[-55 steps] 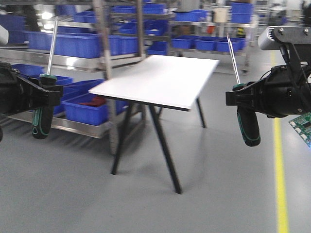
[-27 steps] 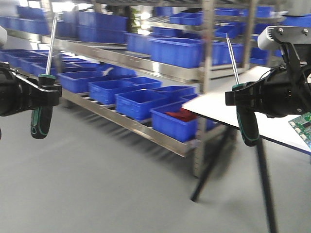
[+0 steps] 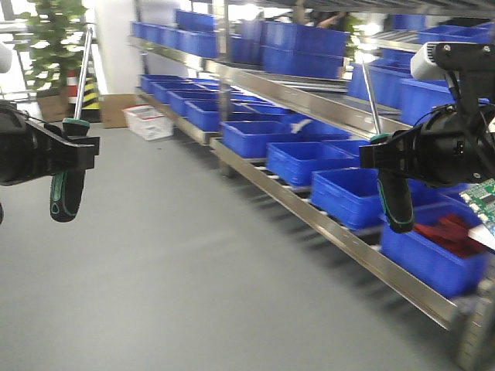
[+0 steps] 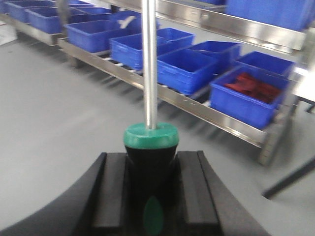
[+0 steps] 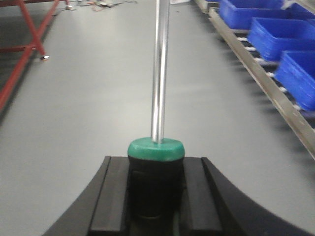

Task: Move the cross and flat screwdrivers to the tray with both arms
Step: 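Hold both screwdrivers while the base drives to the metal tray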

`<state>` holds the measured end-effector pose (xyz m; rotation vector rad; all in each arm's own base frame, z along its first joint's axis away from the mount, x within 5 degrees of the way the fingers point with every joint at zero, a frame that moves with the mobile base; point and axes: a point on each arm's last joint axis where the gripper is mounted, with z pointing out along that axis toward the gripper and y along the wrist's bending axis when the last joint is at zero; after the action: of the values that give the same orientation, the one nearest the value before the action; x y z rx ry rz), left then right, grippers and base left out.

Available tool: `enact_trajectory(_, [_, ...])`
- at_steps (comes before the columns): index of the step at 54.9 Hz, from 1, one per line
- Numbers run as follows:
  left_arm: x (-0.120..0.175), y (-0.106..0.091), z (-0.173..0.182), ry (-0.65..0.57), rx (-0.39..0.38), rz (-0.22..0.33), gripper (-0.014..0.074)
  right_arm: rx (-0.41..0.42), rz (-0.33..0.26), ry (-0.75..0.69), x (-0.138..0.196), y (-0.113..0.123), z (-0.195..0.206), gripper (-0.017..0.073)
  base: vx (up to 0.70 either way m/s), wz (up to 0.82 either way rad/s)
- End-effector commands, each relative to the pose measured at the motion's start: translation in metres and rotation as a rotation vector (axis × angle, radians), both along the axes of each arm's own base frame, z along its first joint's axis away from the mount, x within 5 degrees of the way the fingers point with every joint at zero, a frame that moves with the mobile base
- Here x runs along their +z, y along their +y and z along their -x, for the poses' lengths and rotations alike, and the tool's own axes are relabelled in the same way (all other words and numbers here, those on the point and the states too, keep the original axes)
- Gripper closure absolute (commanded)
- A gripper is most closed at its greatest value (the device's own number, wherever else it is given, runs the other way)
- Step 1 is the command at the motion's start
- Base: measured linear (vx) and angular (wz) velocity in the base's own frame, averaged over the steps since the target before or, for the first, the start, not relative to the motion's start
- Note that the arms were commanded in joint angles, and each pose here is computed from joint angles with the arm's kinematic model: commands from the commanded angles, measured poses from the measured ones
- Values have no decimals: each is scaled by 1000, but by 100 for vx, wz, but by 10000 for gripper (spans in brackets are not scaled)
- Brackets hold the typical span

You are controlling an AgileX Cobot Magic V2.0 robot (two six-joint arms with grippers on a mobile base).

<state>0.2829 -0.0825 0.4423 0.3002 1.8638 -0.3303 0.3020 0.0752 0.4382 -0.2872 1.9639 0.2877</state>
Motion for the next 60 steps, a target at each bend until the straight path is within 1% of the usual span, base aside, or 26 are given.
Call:
enact_trajectory(1, [28,4,10,-136,27,67,591,-23,-38,-154,30,-4,9,567,57,59])
enact_trajectory(32, [27,4,9,-136,27,67,591,-23,-38,-154,30,-4,9,567,59,52])
enact_trajectory(60, [27,4,10,-136,27,67,591,-23,-38,-155,30,-4,9,567,59,24])
